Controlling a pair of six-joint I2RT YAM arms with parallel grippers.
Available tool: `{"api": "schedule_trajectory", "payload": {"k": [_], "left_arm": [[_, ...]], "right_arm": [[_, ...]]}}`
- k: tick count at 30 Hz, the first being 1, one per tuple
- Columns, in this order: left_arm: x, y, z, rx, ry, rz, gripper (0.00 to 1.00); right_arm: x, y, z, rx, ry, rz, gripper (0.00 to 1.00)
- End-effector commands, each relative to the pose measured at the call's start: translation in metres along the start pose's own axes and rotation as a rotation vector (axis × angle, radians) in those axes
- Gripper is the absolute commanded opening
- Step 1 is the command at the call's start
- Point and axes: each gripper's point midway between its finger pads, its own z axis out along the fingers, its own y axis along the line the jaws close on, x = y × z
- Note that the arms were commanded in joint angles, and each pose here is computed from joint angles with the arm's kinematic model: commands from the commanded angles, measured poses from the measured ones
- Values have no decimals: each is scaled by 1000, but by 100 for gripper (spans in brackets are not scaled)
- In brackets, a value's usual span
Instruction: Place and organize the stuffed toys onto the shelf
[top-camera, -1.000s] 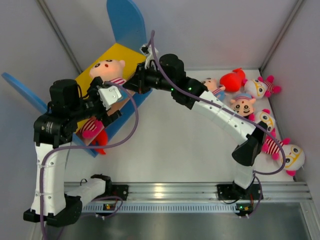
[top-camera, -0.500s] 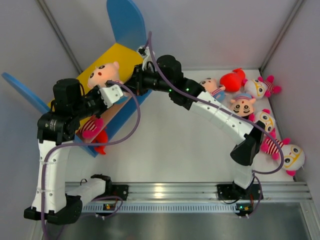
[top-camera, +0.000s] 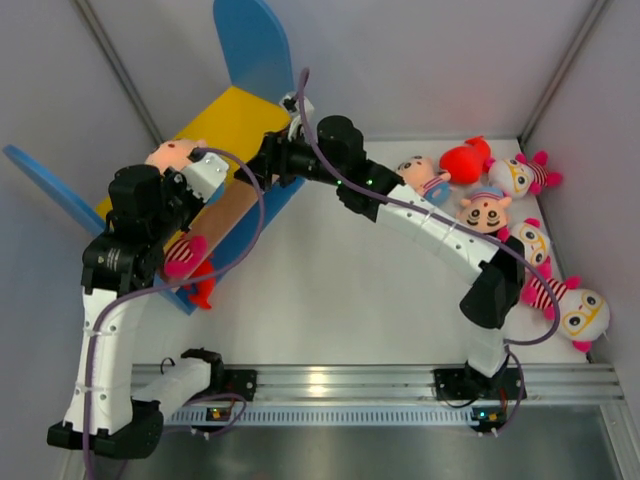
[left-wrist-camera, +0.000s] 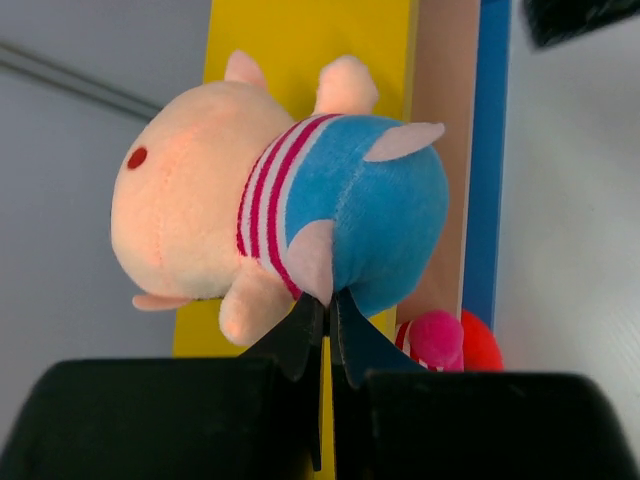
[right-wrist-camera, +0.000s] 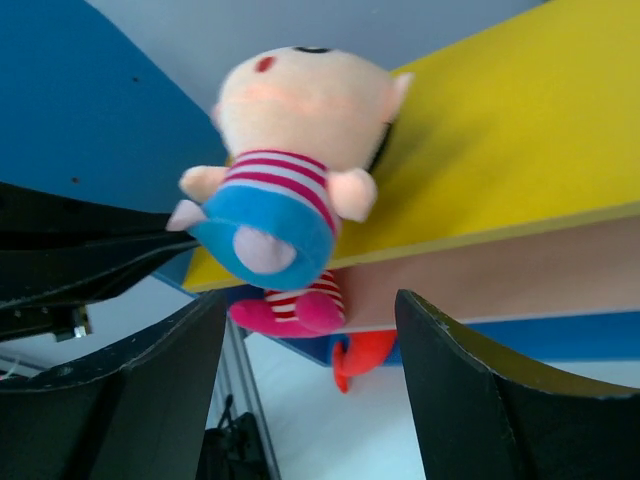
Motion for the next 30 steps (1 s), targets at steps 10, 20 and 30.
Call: {"api": "schedule_trajectory", "payload": {"k": [10, 20, 30], "left_arm": [[58, 25, -34, -302, 152, -4, 0], [59, 26, -35, -303, 141, 75, 0], [70, 32, -37, -346, 206, 67, 38]], "right_arm": [[-14, -84, -99, 195, -84, -5, 70], [24, -194, -195, 539, -38, 43, 72], [43, -287, -281, 907, -112, 184, 87]]}}
